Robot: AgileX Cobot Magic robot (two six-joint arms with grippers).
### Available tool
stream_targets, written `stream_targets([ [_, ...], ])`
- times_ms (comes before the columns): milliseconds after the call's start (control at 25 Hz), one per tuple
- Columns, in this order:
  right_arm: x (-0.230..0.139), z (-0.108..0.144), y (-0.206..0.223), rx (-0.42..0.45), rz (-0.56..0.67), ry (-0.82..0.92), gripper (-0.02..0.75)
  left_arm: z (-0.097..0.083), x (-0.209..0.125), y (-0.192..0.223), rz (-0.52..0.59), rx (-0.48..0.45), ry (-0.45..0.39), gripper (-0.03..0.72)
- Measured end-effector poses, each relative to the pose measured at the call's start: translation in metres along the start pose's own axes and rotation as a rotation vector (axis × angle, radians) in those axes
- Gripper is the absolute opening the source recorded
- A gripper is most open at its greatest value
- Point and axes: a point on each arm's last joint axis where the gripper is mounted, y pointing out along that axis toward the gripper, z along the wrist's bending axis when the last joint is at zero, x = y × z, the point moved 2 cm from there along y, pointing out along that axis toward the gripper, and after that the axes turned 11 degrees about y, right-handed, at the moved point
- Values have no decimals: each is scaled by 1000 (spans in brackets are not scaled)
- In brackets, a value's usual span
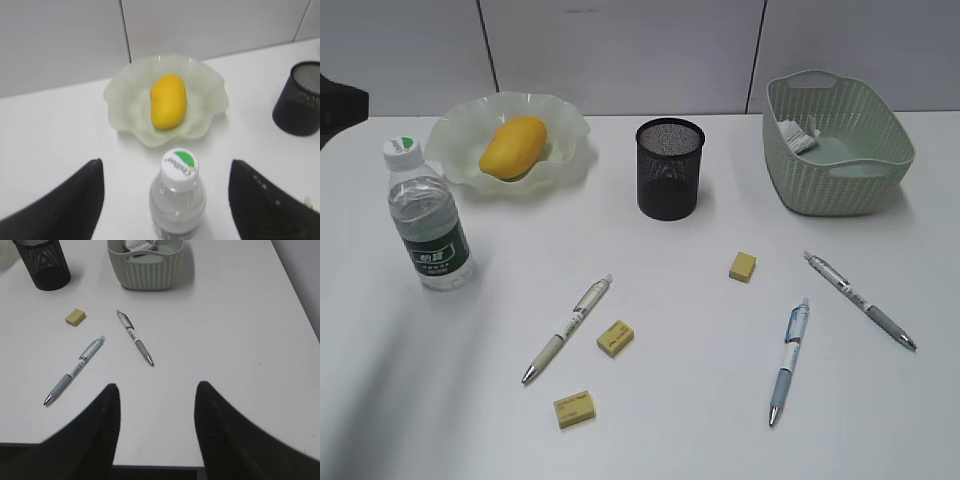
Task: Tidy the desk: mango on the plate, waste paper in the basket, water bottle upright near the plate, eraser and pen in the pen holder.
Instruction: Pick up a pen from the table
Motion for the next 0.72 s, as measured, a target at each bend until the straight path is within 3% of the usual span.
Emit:
stream_targets([
  [160, 0, 0, 0, 0, 0, 0, 391, 8, 15, -11, 194, -20, -13, 581],
  [320, 0, 0, 0, 0, 0, 0, 389, 38, 27, -25, 347, 42, -74, 580],
  [520, 0, 0, 0, 0, 0, 0, 389, 69, 13, -21, 596, 76, -181, 577],
  [720, 0, 0, 0, -1, 0, 0, 389, 77, -7, -10, 742, 31, -206, 575],
])
